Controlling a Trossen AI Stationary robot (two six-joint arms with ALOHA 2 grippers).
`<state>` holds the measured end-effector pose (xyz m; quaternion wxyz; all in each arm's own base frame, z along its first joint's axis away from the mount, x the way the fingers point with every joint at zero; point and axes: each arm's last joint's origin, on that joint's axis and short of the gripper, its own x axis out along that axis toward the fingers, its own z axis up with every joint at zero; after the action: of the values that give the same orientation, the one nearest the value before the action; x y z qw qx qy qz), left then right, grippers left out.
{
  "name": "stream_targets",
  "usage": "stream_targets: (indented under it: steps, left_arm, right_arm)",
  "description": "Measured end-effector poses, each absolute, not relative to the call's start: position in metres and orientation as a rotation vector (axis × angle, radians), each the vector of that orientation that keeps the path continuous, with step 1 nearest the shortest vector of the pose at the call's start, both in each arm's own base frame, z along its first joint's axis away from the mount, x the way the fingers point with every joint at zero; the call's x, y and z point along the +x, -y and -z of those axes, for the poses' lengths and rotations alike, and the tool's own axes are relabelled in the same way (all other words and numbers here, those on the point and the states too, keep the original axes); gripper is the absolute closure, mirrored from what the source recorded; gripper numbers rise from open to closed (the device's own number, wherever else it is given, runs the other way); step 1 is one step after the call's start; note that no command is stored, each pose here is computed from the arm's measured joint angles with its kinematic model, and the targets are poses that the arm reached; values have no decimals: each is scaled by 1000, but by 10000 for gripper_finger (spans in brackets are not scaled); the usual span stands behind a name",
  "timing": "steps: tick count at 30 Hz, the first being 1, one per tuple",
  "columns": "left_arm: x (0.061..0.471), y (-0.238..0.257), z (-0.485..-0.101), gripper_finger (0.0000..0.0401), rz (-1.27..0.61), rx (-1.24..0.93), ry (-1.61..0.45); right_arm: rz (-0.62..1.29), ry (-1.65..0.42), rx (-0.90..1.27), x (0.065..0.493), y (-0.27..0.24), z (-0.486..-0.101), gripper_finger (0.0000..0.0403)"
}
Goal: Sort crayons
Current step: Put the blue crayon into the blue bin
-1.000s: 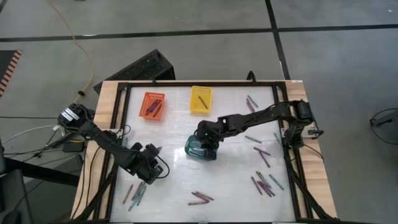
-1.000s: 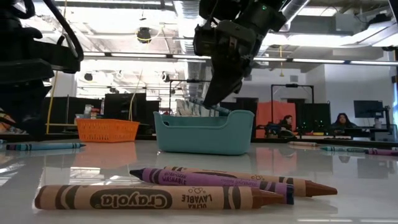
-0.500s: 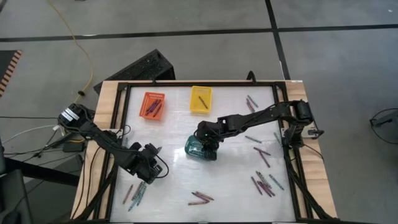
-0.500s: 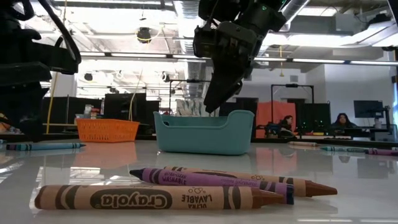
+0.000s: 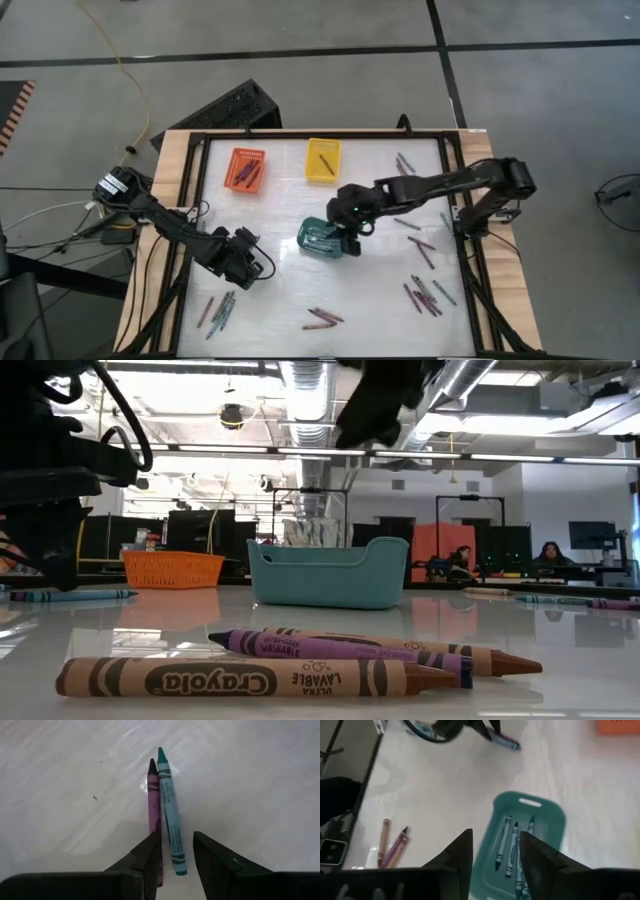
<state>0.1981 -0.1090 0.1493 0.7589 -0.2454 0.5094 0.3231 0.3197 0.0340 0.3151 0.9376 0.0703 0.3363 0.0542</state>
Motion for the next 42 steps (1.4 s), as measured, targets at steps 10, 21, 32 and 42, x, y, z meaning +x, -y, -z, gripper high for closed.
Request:
stream_targets:
  steps: [10, 21, 32, 42]
  left_arm:
    - [202, 111, -150, 294, -670, -540, -1084]
    - [193, 103, -131, 331, -663, -595, -1112]
    - [198, 105, -133, 393, -609, -567, -1093]
    - [232, 109, -175, 399, -511, -442, -926]
  right_arm:
    - [-49, -669, 112, 294, -33, -336, 251]
    - [-71, -676, 108, 293, -41, -335, 251]
    - [-68, -698, 97, 291, -46, -334, 251]
    - [-23, -866, 67, 275, -63, -321, 251]
